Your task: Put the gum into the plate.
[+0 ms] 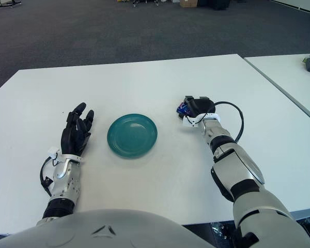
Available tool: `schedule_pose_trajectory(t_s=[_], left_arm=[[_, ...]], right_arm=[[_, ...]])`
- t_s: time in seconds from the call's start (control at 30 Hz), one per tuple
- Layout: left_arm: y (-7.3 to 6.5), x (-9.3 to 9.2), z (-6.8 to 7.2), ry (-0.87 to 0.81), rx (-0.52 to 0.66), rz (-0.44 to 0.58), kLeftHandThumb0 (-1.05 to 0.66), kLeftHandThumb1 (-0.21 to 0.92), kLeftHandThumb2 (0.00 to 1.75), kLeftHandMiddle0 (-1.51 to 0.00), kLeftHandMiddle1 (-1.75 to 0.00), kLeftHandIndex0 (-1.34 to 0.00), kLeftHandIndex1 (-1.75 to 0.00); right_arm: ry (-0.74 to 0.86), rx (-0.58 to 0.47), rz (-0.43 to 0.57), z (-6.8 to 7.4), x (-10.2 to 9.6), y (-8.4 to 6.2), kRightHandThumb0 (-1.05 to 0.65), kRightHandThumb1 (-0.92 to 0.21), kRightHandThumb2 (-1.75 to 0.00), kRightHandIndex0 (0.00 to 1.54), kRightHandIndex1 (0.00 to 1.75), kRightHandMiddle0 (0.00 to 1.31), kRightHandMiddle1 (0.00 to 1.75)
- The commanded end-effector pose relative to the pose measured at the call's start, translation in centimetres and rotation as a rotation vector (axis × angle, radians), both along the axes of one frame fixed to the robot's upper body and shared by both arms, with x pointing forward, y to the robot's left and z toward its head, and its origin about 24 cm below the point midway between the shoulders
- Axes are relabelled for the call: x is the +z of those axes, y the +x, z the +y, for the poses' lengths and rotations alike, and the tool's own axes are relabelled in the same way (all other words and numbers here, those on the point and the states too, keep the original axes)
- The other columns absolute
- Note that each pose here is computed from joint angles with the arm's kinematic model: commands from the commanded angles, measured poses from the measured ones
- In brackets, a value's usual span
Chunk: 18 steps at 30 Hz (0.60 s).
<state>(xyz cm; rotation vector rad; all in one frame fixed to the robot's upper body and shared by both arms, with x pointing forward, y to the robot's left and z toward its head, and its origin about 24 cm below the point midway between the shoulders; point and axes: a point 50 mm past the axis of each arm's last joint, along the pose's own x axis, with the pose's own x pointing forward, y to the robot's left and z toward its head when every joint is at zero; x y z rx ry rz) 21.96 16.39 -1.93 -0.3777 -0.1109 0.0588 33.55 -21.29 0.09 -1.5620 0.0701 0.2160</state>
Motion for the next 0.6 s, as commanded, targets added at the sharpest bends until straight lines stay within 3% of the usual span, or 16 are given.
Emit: schedule_pose_trajectory(t_s=[0.0,0.37,0.57], left_arm=[[-1.4,-1.6,0.2,-0.002,0.014,0.079,-0.78,0.92,0.77,-0.32,0.0,0.0,-0.67],[-1.4,-1.7,0.2,0.0,0.017,0.081,-0.78,0.92,0.77,-0.32,0.0,0.0,-0.68],[-1.3,-1.7,0.2,-0.006,0.018,0.083,-0.77,0.92,0.77,-0.33,-0.01,0.0,-0.68]], right_arm=[[0.012,-0.021,0.142,-0.2,-2.9,-2.2,-0.41,-0.58,-0.98,0.83,1.75,0.42,1.75],[0.029,-0.025,0.139,-0.3,-2.7,-2.0,-0.4,-0.6,-0.95,0.8,1.75,0.4,1.75],[0.047,-0.026,0.099,-0.3,-1.0,-0.7,-0.4,-0.62,-0.93,0.79,1.75,0.39,1.75]])
